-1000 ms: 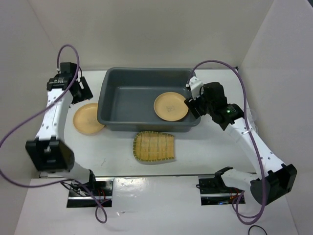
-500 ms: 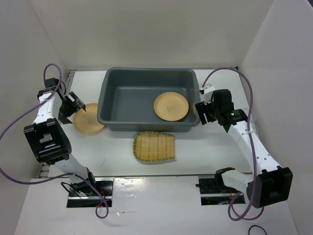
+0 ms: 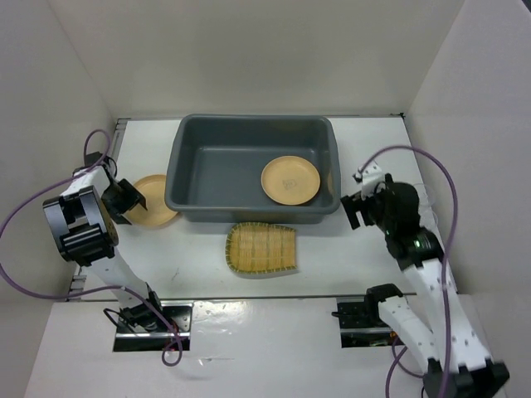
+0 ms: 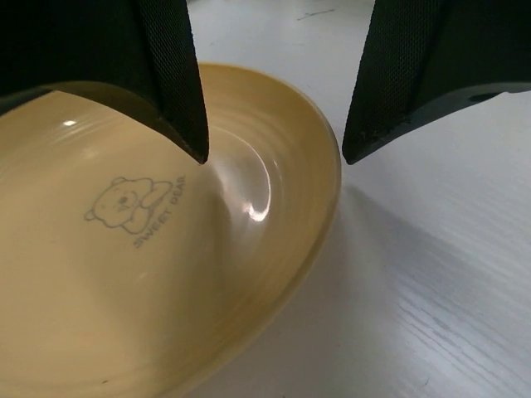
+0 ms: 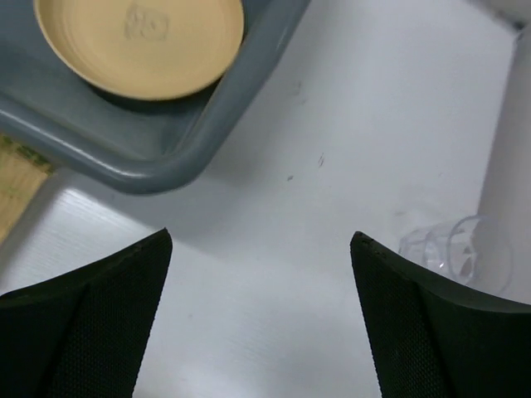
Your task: Place the mixed dishes into the plastic bin
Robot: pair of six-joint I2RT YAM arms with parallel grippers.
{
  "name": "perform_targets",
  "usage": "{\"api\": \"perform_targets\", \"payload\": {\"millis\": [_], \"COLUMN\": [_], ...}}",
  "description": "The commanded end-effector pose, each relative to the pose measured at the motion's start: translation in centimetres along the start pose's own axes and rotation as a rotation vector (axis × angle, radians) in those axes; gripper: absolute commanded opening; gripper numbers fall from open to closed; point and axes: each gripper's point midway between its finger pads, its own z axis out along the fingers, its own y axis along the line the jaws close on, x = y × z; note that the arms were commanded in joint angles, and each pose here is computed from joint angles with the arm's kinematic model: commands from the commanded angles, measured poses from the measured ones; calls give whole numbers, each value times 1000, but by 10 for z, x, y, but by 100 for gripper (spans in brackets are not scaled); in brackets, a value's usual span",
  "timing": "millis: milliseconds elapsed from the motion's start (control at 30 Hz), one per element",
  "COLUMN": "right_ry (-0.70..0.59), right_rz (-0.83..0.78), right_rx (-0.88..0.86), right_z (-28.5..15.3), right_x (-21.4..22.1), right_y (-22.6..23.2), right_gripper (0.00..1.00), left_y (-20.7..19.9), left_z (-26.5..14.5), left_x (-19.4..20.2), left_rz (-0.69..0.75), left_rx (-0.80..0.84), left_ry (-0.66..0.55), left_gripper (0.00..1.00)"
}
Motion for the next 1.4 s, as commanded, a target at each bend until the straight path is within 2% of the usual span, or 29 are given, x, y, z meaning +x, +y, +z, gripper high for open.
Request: {"api": "perform_targets", "payload": {"millis": [0,67,200,267,333,367,533,567,633,667,733,833,900,1067,1100,1167,1200,1233,1300,1333,1367], "right_ry": [-294,-328,-208,-106,-85,-85,-128,-125,-106,-91,-82,-80,-85,-77,-76,-76,-65,-68,-68,-59,-59], "right_rz": [-63,-80,-28,-8,-7,-7,-23,-23,-12,-12,-13,-12,-11,-12,-12,-12,-12,-16,-16,-16,-7], "right_rx": [34,60,73,82,68,68,65,74,84,80,77,86,99,96,96,96,102,94,94,92,91], "right_z": [-38,-42,-19,-1,5,6,-1,-1,2,5,7,7,7,9,9,9,10,11,11,13,13], "right_x": [-37,-37,-26,-13,-14,-14,-18,-18,-14,-12,-10,-10,-11,-10,-10,-10,-8,-9,-9,-7,-7], "right_y": [1,-2,-7,-11,-7,-7,-3,-5,-6,-6,-5,-7,-9,-9,-9,-9,-10,-7,-7,-7,-6], "right_gripper": [93,97,97,97,97,97,97,97,97,97,97,97,97,97,97,97,97,97,97,97,97], "left_y": [5,8,12,15,22,27,37,33,33,27,25,3,-18,-110,-136,-167,-198,-211,-247,-265,-275], "left_z": [16,20,28,29,28,25,-27,-48,-72,-97,-122,-173,-192,-233,-234,-224,-231,-221,-222,-237,-215], "left_x": [10,16,21,20,19,13,-28,-47,-63,-79,-87,-103,-105,-75,-59,-38,-15,-3,38,44,55], "left_rz": [-3,-4,3,4,-6,-47,-184,-215,-266,-279,-338,-382,-373,-263,-192,-110,-12,37,169,219,277], "left_rx": [-7,-12,-23,-39,-63,-80,-61,-39,-18,14,42,187,289,641,691,716,754,729,747,776,717], "left_ry": [41,52,74,66,66,42,-120,-189,-244,-323,-370,-459,-464,-383,-354,-277,-249,-217,-165,-180,-138], "left_gripper": [72,70,54,36,18,0,0,0,0,0,0,0,0,0,0,0,0,0,0,0,0]}}
